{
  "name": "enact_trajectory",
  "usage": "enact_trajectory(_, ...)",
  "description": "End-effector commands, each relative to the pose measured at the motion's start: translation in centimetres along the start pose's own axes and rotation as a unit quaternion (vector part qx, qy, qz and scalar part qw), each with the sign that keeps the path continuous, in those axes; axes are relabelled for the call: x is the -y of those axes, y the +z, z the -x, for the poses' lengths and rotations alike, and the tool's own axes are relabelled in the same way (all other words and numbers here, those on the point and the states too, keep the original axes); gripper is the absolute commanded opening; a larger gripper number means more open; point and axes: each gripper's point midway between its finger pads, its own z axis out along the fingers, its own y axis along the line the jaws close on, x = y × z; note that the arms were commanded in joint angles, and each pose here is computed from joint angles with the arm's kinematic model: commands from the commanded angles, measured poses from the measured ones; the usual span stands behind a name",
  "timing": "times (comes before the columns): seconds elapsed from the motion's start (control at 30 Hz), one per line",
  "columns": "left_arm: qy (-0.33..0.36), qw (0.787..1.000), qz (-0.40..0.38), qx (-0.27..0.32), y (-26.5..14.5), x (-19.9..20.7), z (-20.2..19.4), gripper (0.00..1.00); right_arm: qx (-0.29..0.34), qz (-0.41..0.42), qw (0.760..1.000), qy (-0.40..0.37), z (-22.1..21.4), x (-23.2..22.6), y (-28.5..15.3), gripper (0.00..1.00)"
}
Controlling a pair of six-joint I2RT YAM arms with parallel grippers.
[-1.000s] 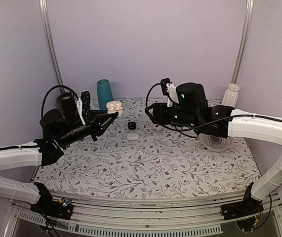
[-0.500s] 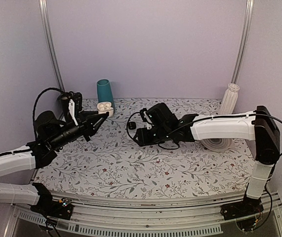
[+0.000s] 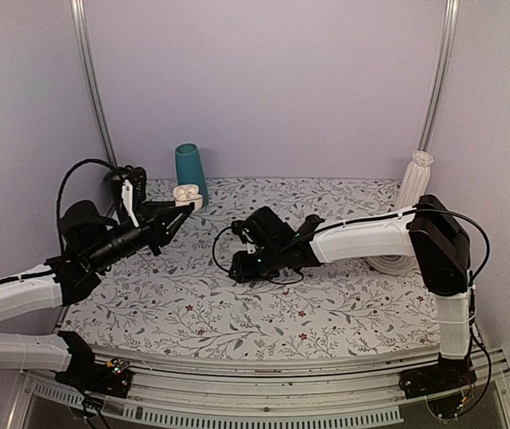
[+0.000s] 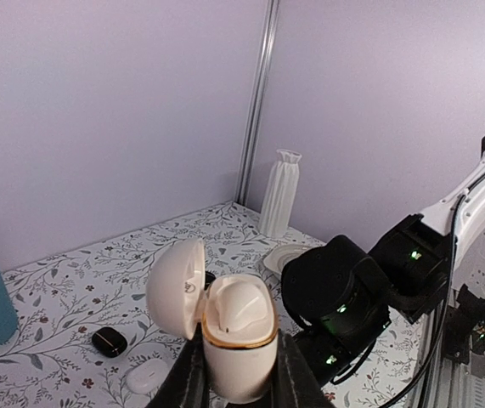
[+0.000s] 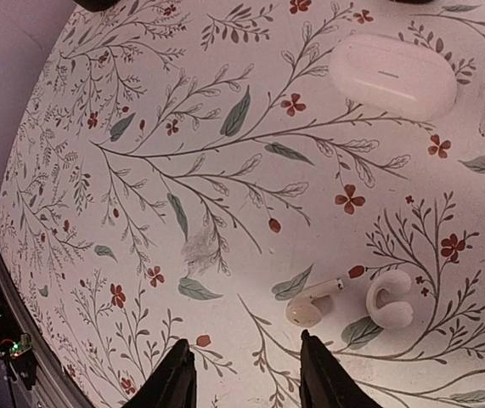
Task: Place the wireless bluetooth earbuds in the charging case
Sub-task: Adjust the right earbud at the center of the board.
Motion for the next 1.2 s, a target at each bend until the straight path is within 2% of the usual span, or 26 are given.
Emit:
enact_trajectory(0.0, 0.002, 1.000, 0.008, 0.011, -0.4, -0.4, 0.8, 0.00, -0.012, -0.015, 1.000, -0.002, -0.4, 0.4, 1.1, 0.41)
enact_trajectory(0.33, 0.001, 1.000, 0.007, 0.012, -0.5, -0.3, 0.9, 0.00, -0.036, -0.036, 0.999, -0.017, -1.5, 1.8, 3.6, 0.43)
enact_trajectory(1.17, 0.004, 1.000, 0.004, 0.014, -0.6, -0.3, 1.2, 0.00, -0.052, -0.043, 0.998, -0.011, -3.5, 1.7, 4.6, 0.44)
